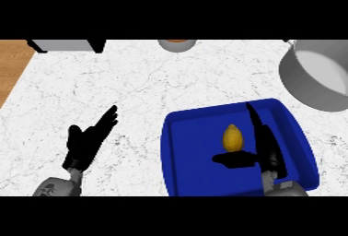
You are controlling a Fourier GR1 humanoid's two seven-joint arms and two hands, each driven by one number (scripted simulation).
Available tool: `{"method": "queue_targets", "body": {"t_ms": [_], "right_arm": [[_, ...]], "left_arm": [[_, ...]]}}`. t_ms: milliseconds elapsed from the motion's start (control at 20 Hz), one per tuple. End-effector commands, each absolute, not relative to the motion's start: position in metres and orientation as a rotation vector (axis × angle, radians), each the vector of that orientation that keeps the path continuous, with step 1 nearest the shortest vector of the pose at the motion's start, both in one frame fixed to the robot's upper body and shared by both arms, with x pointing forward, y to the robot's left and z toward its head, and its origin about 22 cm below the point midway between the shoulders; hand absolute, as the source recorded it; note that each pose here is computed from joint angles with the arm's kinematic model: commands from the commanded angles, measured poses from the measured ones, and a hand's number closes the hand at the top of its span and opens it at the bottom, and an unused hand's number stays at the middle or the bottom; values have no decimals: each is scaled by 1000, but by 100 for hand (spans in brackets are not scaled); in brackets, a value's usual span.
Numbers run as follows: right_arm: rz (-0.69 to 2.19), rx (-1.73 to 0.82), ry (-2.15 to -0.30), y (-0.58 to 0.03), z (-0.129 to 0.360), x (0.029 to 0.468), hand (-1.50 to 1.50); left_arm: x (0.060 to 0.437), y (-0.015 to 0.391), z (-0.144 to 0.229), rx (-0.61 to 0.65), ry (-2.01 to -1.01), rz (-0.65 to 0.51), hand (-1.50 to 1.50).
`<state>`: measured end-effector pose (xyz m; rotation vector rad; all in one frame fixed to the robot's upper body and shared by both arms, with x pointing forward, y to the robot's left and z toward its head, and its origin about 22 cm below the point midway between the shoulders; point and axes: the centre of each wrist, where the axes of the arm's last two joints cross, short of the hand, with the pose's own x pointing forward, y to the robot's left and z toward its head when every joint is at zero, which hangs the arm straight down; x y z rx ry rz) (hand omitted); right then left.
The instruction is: Pick the lemon from the tray and place it in the pot
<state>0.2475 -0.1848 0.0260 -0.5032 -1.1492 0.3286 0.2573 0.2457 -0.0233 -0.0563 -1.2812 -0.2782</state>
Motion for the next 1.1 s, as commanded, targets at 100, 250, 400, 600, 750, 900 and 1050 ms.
{"method": "queue_targets", "body": {"t_ms": [100, 250, 400, 600, 750, 900, 1050], "right_arm": [[323, -565, -1196, -209, 2, 238, -150], [265, -544, -1215, -232, -5, 230, -150], [264, -447, -1249, -230, -16, 226, -150], [170, -337, -1329, -231, -16, 231, -150], [110, -282, -1350, -226, -38, 230, -150], [58, -223, -1343, -238, -42, 230, -150], [22, -205, -1319, -238, -62, 240, -150]], "left_arm": [[256, 255, -8, -48, -1293, -281, 0], [256, 278, -29, -80, -1278, -269, 0], [268, 238, 0, -59, -1273, -277, 0], [245, 254, -35, -48, -1279, -279, 0], [256, 250, -13, -54, -1260, -279, 0], [256, 237, -14, -64, -1284, -279, 0], [258, 249, -19, -60, -1271, -290, 0]]}}
